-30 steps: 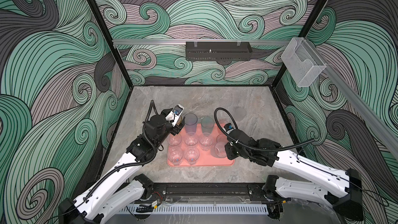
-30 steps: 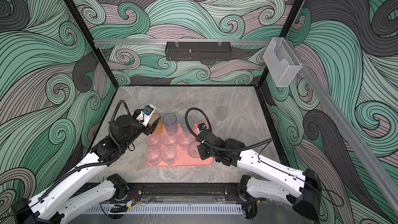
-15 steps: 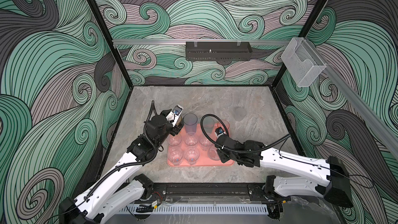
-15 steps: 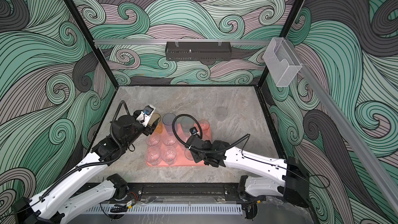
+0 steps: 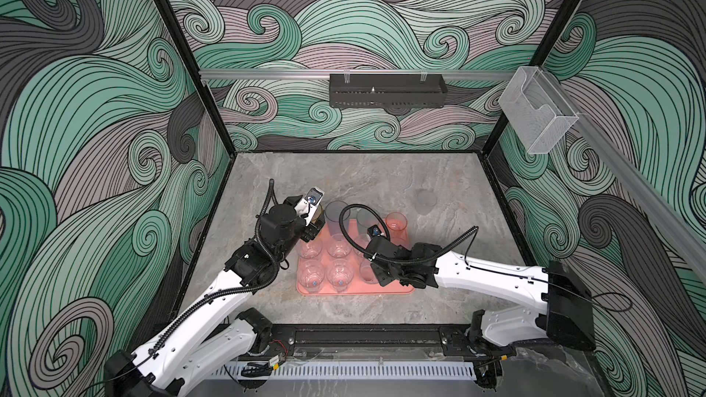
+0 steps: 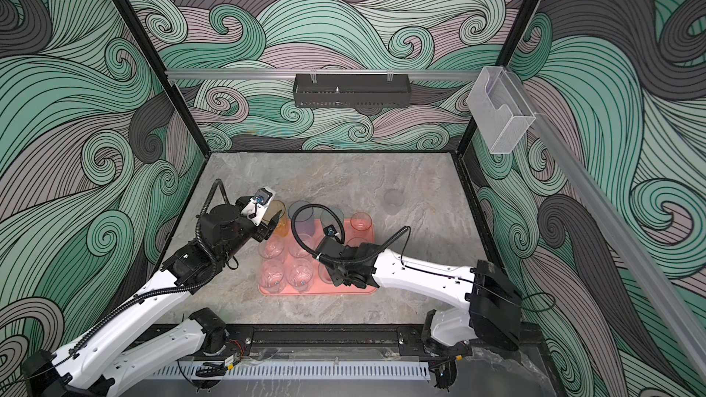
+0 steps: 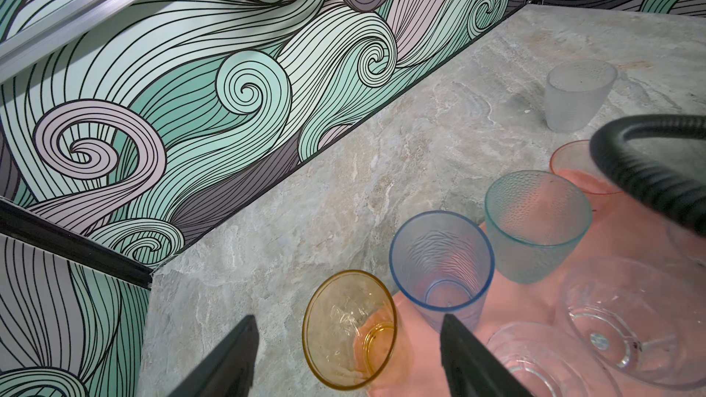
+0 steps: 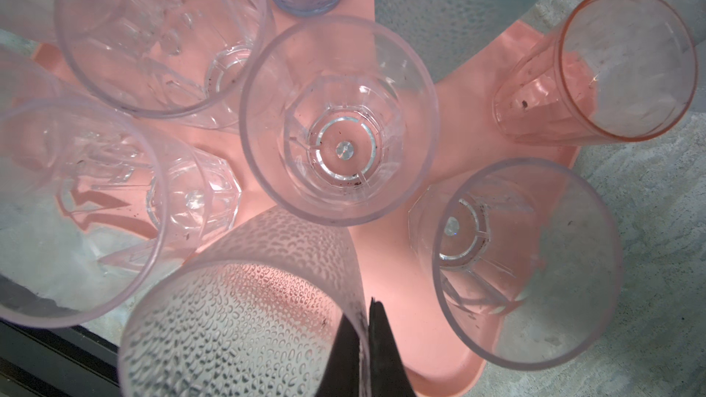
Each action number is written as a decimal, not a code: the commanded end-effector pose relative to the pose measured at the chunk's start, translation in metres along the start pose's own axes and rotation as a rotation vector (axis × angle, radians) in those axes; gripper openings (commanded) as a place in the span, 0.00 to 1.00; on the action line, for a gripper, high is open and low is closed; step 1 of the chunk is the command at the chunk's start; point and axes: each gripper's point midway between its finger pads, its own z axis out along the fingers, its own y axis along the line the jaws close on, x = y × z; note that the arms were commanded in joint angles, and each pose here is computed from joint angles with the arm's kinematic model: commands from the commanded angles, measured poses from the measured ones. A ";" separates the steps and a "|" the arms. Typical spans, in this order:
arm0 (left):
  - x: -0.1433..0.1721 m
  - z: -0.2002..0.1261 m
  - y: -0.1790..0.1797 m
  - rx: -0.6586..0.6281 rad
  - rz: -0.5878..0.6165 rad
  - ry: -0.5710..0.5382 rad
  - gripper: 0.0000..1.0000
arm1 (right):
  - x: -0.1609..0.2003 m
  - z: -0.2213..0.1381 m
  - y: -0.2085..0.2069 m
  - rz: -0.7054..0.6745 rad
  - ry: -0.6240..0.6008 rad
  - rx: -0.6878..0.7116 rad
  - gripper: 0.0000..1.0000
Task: Place the glasses into the tray
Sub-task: Place the glass on the tray, then pick up the glass from the top-right of the table.
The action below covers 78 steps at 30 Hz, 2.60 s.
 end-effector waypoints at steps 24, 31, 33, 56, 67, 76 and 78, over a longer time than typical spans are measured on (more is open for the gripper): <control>0.005 -0.007 0.013 -0.043 -0.008 0.021 0.76 | -0.005 -0.020 0.010 -0.031 0.037 -0.063 0.44; 0.000 -0.005 -0.002 0.050 0.005 -0.007 0.77 | -0.020 -0.056 -0.006 -0.032 -0.019 -0.129 0.47; -0.005 -0.006 -0.020 0.153 0.040 -0.040 0.77 | -0.031 -0.065 -0.015 -0.024 -0.052 -0.143 0.47; -0.051 -0.021 -0.096 0.595 0.202 -0.294 0.76 | -0.120 -0.121 -0.096 0.015 -0.646 -0.047 0.51; -0.078 -0.029 -0.126 0.824 0.216 -0.392 0.76 | -0.113 -0.093 -0.165 0.357 -0.532 -0.008 0.50; -0.084 -0.006 -0.129 0.828 0.228 -0.367 0.76 | -0.099 -0.071 -0.211 0.622 -0.390 0.024 0.49; -0.086 0.000 -0.128 0.813 0.223 -0.360 0.76 | -0.097 -0.069 -0.220 0.678 -0.367 0.024 0.49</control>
